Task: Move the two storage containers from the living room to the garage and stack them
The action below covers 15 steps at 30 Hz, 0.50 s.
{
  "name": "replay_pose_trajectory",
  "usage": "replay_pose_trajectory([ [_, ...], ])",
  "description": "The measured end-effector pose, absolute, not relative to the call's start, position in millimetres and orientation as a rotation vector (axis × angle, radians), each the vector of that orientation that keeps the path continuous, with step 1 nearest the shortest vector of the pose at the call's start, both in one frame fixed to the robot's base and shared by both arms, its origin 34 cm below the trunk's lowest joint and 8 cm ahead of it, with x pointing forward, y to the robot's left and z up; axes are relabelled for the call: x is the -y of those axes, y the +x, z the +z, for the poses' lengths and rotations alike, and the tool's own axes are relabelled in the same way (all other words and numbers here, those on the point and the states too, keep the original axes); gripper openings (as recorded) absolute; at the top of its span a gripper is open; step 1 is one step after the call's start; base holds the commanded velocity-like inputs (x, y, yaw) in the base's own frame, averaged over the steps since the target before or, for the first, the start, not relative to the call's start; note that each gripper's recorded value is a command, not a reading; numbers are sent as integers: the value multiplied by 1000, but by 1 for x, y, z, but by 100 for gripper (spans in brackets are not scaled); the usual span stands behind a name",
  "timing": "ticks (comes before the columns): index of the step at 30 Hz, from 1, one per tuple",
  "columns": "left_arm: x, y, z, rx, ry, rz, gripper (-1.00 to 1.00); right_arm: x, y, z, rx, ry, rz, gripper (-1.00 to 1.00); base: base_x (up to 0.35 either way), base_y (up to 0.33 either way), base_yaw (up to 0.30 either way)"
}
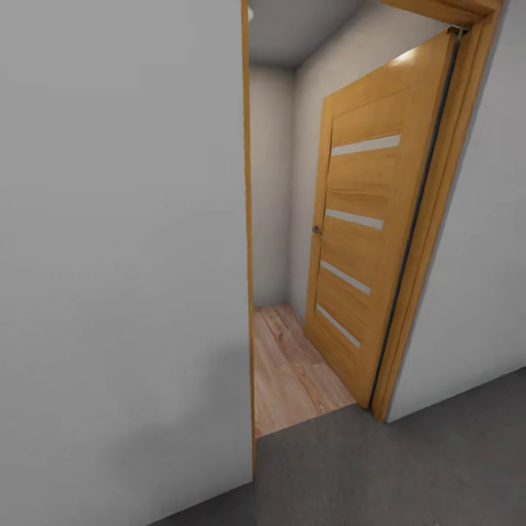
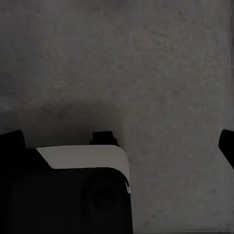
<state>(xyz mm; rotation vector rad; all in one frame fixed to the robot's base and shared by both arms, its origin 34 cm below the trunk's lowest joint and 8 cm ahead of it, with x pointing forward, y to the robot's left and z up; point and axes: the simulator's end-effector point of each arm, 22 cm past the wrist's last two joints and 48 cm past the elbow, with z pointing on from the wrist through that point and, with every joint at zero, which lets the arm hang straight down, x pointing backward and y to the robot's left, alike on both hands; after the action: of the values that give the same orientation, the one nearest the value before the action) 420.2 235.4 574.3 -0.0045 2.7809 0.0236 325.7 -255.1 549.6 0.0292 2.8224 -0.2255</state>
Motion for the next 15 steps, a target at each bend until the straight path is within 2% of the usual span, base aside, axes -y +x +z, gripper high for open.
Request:
replay_pose_trajectory([
  [6, -182, 349, 554, -2870, 10, -79, 100, 255, 326, 550, -2822, 29, -225, 100, 0, 0, -271],
  [15, -176, 317, 547, -2912, 2, -93, 100, 255, 326, 550, -2822, 29, -225, 100, 0, 0, -271],
])
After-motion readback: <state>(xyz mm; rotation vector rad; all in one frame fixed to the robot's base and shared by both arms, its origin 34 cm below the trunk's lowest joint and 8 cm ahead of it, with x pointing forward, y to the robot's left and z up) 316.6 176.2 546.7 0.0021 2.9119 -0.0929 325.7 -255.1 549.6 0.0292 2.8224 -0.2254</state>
